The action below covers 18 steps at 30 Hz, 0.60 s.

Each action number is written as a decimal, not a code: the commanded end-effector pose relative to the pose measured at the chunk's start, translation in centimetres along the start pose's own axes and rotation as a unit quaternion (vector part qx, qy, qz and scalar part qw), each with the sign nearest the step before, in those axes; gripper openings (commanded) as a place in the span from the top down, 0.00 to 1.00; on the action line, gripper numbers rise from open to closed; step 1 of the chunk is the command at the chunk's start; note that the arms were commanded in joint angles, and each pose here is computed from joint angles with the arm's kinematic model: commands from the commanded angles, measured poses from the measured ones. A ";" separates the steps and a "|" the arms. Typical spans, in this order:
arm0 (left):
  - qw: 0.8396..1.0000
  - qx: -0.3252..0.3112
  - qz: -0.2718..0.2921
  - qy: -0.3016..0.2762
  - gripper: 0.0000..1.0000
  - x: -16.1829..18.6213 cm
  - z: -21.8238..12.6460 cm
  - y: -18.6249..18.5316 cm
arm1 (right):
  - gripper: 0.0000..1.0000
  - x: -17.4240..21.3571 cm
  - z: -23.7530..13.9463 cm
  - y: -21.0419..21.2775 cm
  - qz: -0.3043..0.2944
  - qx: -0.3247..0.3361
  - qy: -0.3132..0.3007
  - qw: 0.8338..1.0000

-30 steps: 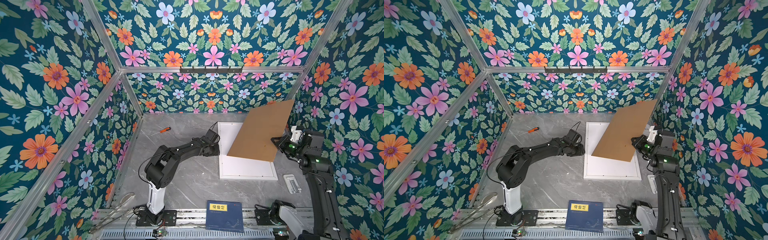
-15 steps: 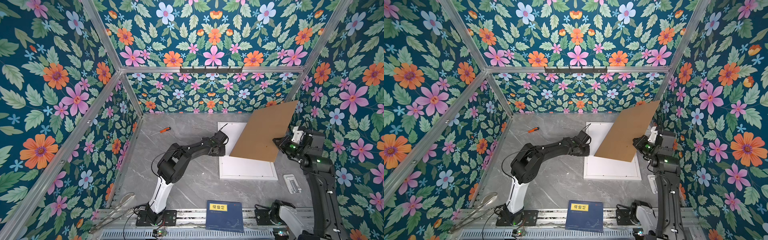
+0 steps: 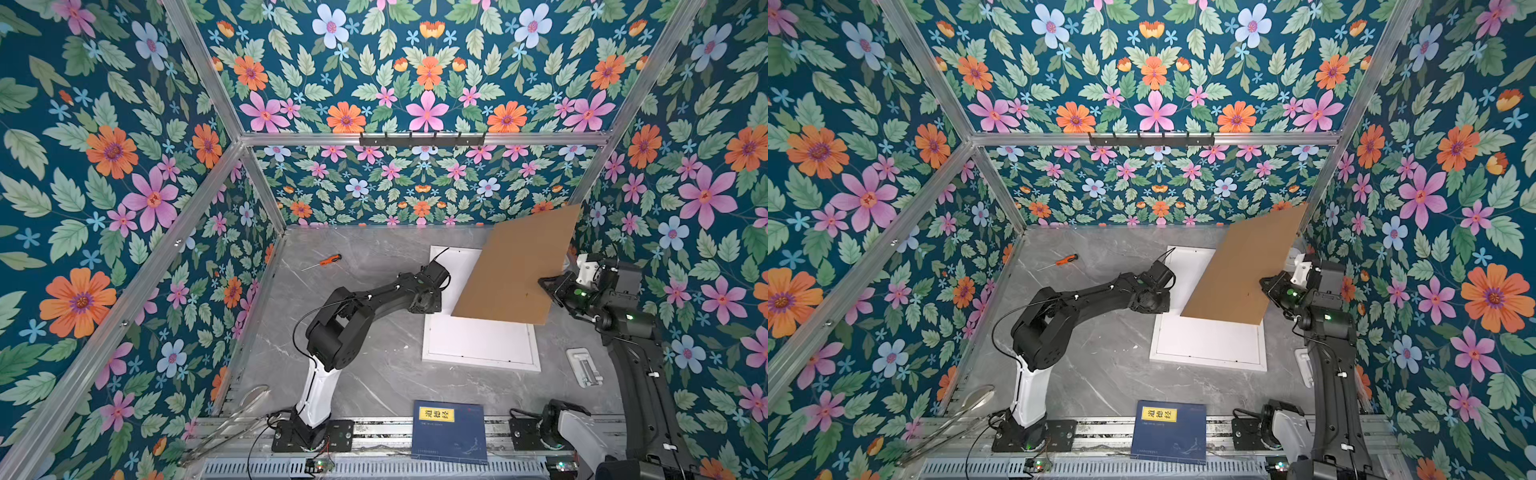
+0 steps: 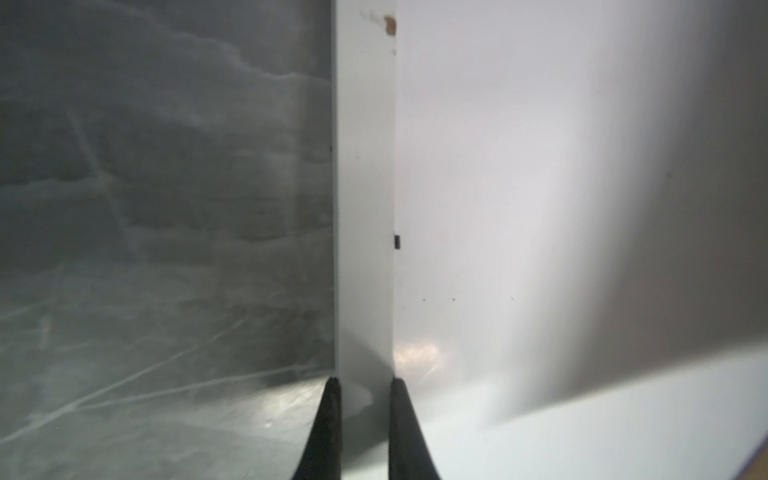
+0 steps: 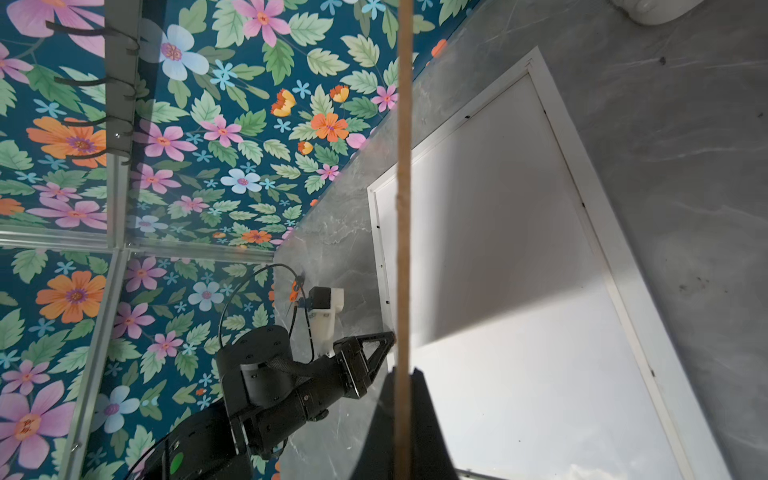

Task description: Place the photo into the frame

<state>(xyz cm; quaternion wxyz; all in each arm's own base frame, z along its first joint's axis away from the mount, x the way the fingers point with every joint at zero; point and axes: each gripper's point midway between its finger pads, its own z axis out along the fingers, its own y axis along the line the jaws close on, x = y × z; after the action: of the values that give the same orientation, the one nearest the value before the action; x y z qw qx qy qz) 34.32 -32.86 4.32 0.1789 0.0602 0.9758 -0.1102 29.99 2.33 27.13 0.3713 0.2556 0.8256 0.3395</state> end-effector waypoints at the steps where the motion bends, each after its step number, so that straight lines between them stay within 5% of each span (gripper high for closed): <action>1: 0.999 -0.027 -0.017 0.005 0.97 0.7 -0.9 2.8 | 1.00 -0.5 0.1 2.7 -0.036 -0.072 -0.001 0.997; 9: 0.997 -0.061 -0.046 0.019 0.96 3.3 -2.0 7.6 | 1.00 1.6 1.3 5.2 -0.057 -0.140 0.053 0.987; 14: 0.996 -0.071 -0.055 0.019 0.94 3.1 -2.8 10.7 | 1.00 5.1 3.3 7.5 -0.107 -0.157 0.115 0.975; 18: 0.996 -0.075 -0.051 0.014 0.94 2.4 -3.6 12.1 | 1.00 5.3 4.0 7.4 -0.092 -0.164 0.116 0.975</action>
<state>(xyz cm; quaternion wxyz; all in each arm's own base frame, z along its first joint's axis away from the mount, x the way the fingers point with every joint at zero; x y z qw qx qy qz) 32.77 -21.32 4.05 0.1618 -0.0120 0.9847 -0.0640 30.17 11.86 26.81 0.3016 0.0961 0.8344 0.4511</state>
